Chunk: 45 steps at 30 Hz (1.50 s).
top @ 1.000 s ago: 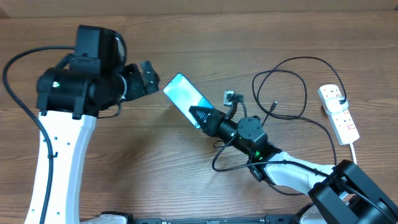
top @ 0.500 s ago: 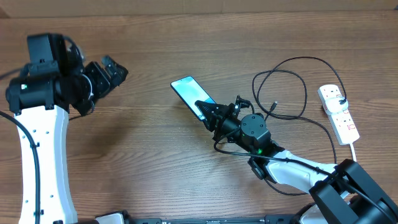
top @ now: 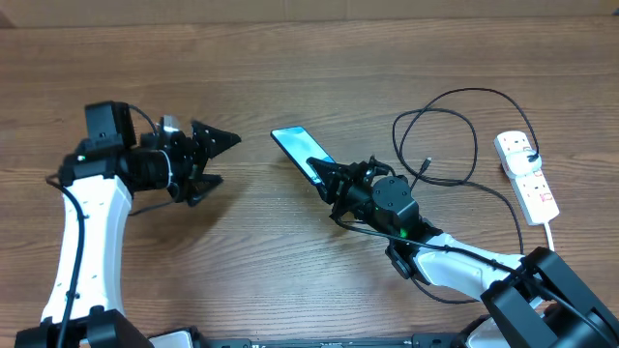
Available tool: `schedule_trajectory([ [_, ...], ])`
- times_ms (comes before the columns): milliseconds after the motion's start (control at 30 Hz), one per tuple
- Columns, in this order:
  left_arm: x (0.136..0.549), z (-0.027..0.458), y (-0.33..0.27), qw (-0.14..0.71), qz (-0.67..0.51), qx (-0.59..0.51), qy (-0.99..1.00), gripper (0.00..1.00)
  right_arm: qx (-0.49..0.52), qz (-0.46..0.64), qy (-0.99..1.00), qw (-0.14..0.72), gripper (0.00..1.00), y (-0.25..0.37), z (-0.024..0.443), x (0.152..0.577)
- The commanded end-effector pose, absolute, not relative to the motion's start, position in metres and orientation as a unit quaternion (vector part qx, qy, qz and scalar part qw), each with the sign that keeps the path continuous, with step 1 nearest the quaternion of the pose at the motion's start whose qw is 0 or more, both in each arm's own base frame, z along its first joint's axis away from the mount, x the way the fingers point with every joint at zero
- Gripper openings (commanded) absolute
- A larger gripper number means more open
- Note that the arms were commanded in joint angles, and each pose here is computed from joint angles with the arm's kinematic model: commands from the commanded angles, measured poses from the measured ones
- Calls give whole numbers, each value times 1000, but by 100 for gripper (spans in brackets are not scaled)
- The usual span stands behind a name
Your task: Plug charger to phone and switch on socket
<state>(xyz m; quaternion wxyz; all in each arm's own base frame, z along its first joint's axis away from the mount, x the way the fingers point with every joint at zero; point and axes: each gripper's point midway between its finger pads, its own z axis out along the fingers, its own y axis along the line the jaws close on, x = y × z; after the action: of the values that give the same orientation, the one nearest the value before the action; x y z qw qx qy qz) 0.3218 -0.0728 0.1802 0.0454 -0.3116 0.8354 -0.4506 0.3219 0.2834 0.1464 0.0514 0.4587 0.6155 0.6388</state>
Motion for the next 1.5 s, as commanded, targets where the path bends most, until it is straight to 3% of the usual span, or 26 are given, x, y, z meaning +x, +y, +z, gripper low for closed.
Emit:
schedule_trajectory([
  [0, 313, 178, -94, -17, -495, -347, 796, 85, 465, 655, 595, 22, 4, 289, 162, 322],
  [500, 331, 170, -134, -15, -468, -376, 800, 77, 430, 666, 610, -7, 4, 313, 168, 299],
  [767, 335, 168, -132, -1, -461, -377, 804, 60, 421, 689, 590, -15, 4, 319, 184, 296],
  [1033, 337, 164, -129, 9, -448, -383, 808, 50, 430, 693, 578, -21, 4, 322, 187, 294],
  [1467, 338, 165, -140, 16, -448, -363, 817, 45, 439, 701, 562, 0, 4, 327, 192, 291],
])
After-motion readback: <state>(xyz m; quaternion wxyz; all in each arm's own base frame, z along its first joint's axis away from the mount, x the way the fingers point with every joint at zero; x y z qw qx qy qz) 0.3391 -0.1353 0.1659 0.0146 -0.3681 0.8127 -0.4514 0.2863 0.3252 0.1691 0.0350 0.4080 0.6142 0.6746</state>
